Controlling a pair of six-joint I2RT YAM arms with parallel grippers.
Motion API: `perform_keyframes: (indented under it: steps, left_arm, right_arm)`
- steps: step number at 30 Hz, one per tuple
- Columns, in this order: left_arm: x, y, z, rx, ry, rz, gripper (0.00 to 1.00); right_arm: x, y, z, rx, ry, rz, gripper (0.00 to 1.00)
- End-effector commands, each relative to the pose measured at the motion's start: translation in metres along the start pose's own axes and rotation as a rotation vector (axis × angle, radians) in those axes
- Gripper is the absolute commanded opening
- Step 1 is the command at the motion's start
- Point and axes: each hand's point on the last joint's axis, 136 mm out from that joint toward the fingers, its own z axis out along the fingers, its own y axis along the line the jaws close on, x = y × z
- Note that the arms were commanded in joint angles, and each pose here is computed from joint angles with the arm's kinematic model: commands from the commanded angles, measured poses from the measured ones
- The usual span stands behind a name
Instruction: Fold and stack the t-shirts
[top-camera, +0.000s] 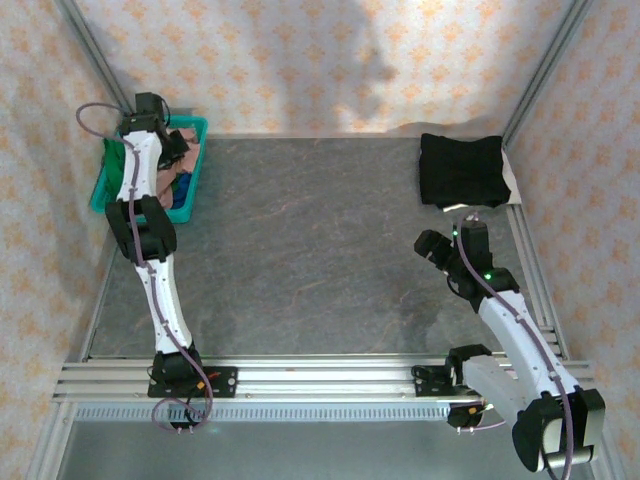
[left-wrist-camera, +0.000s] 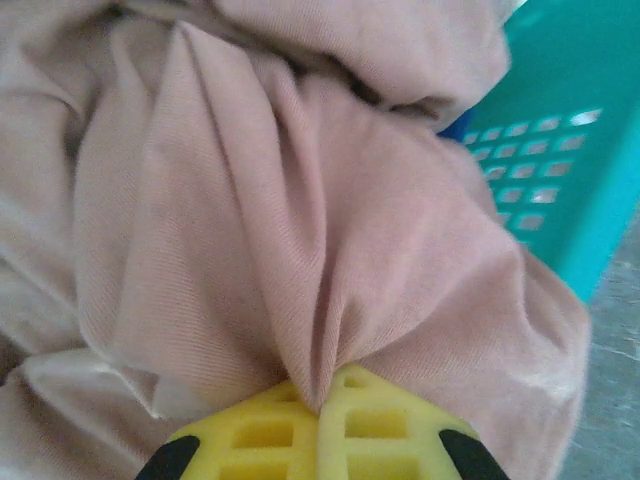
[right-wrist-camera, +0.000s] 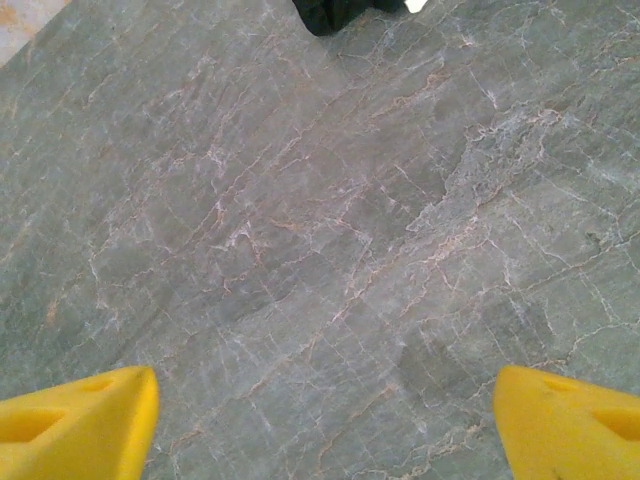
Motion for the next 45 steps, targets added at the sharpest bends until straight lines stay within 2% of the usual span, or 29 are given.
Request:
perform_keyframes:
  steps: [1, 6, 11, 12, 13, 15, 17, 19, 21, 24, 34, 35, 37, 38, 42, 44, 45]
  left_arm:
    - [-0.025, -0.016, -0.078, 0.034, -0.127, 0.028, 0.0]
    - [-0.061, -0.035, -0.167, 0.119, -0.328, 0.028, 0.0]
    - [-0.08, -0.076, -0.293, 0.306, -0.587, 0.067, 0.0]
    - [-0.079, -0.084, -0.317, 0.304, -0.646, 0.104, 0.0]
    - [-0.078, -0.084, -0.346, 0.247, -0.736, 0.131, 0.0]
    - [-0.083, -0.069, -0.36, 0.121, -0.81, 0.115, 0.0]
    - [-0.089, -0.049, -0.348, 0.073, -0.783, 0.063, 0.0]
    - [-0.094, -0.024, -0.321, 0.034, -0.725, -0.009, 0.0]
    - [-0.101, -0.004, -0.276, 0.003, -0.642, -0.059, 0.0]
    - [-0.107, 0.018, -0.241, -0.04, -0.59, -0.107, 0.0]
    - [-0.09, 0.023, -0.149, -0.094, -0.41, -0.054, 0.0]
    - [-0.086, 0.026, -0.141, -0.104, -0.386, -0.052, 0.02]
    - [-0.075, 0.034, -0.124, -0.149, -0.325, -0.055, 0.37]
    - [-0.071, 0.037, -0.12, -0.165, -0.306, -0.055, 0.47]
    - [-0.054, 0.038, -0.121, -0.185, -0.246, -0.024, 0.63]
    - [-0.05, 0.038, -0.136, -0.235, -0.261, 0.009, 0.71]
    - [-0.048, 0.038, -0.144, -0.254, -0.268, 0.028, 0.83]
  right_arm:
    - [0.001, 0.0, 0.005, 0.0, -0.001, -0.013, 0.86]
    - [0.0, 0.004, 0.005, -0.016, 0.0, -0.008, 0.86]
    - [-0.003, 0.009, 0.004, -0.037, -0.006, -0.004, 0.86]
    - [-0.003, 0.011, 0.004, -0.044, -0.005, -0.005, 0.86]
    - [-0.004, 0.012, 0.003, -0.05, -0.006, -0.004, 0.86]
    - [-0.003, 0.014, 0.003, -0.062, -0.001, -0.002, 0.86]
    - [0.0, 0.014, 0.003, -0.07, 0.006, 0.002, 0.86]
    - [0.002, 0.011, 0.003, -0.06, 0.006, -0.004, 0.86]
    - [0.002, 0.007, 0.001, -0.042, 0.002, -0.013, 0.86]
    - [0.003, 0.003, -0.002, -0.023, 0.001, -0.02, 0.86]
    - [0.004, 0.0, -0.003, -0.016, -0.004, -0.011, 0.86]
    - [0.004, 0.001, -0.002, -0.018, -0.004, -0.01, 0.86]
    - [0.006, 0.0, 0.0, -0.018, 0.001, -0.01, 0.86]
    - [0.006, 0.0, 0.0, -0.018, 0.003, -0.011, 0.86]
    - [0.007, -0.002, 0.0, -0.007, 0.007, -0.016, 0.86]
    - [0.007, -0.002, 0.001, -0.007, 0.007, -0.018, 0.87]
    - [0.008, -0.002, 0.001, -0.007, 0.011, -0.017, 0.87]
